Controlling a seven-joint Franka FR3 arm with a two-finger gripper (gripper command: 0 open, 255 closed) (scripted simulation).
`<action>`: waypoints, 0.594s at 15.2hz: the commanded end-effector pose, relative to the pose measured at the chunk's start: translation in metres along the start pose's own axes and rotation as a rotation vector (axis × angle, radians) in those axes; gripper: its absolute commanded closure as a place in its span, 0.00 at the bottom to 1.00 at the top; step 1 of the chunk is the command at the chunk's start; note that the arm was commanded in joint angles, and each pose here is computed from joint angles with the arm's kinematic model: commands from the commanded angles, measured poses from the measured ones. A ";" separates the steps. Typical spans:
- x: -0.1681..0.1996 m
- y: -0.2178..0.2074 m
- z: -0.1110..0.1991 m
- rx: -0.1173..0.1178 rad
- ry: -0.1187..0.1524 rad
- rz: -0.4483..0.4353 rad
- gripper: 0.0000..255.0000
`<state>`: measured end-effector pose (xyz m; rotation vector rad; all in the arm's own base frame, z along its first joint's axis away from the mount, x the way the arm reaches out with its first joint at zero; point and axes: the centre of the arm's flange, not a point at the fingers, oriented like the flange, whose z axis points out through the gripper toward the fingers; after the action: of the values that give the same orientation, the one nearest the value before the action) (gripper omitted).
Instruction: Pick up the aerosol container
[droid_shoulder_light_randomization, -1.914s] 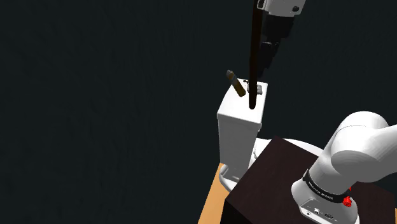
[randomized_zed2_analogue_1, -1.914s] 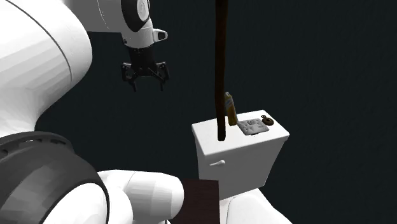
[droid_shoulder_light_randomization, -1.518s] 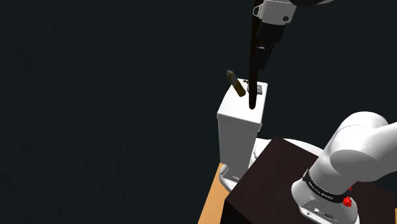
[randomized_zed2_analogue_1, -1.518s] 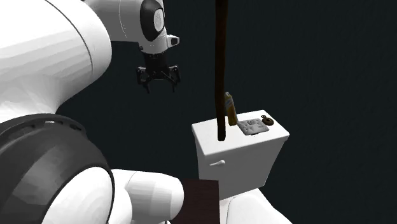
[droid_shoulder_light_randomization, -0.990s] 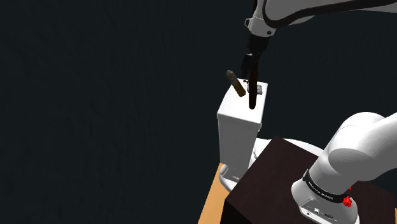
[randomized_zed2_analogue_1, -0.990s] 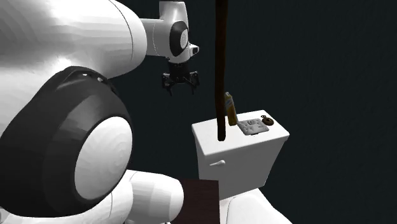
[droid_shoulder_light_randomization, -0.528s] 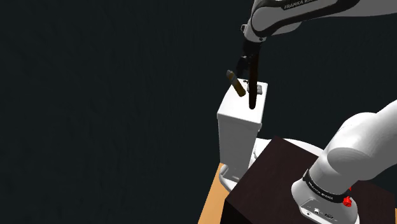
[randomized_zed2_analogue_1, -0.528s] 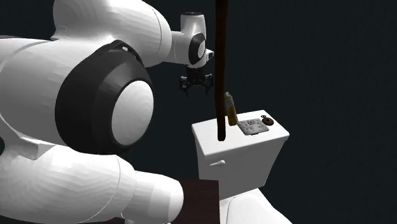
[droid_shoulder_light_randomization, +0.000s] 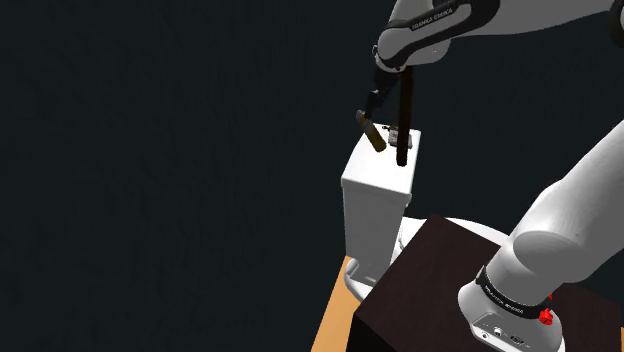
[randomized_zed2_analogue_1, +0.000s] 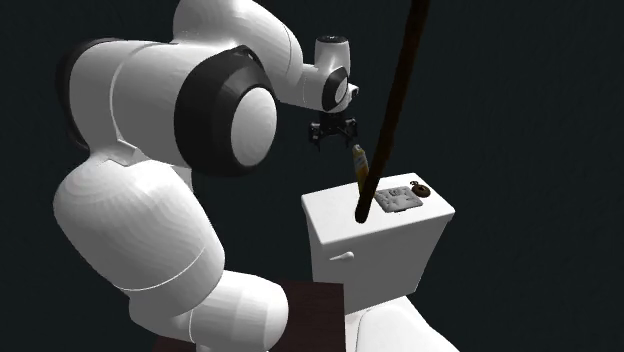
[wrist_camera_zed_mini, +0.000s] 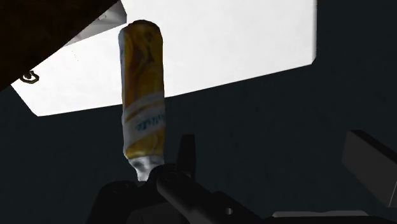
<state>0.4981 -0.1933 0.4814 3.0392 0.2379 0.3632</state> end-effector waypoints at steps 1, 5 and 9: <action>0.012 0.020 0.016 -0.010 0.013 0.000 0.00; 0.033 0.058 0.041 -0.027 0.037 0.001 0.00; 0.054 0.095 0.064 -0.043 0.061 0.002 0.00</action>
<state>0.5718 -0.2743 0.4412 2.9947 0.2284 0.4458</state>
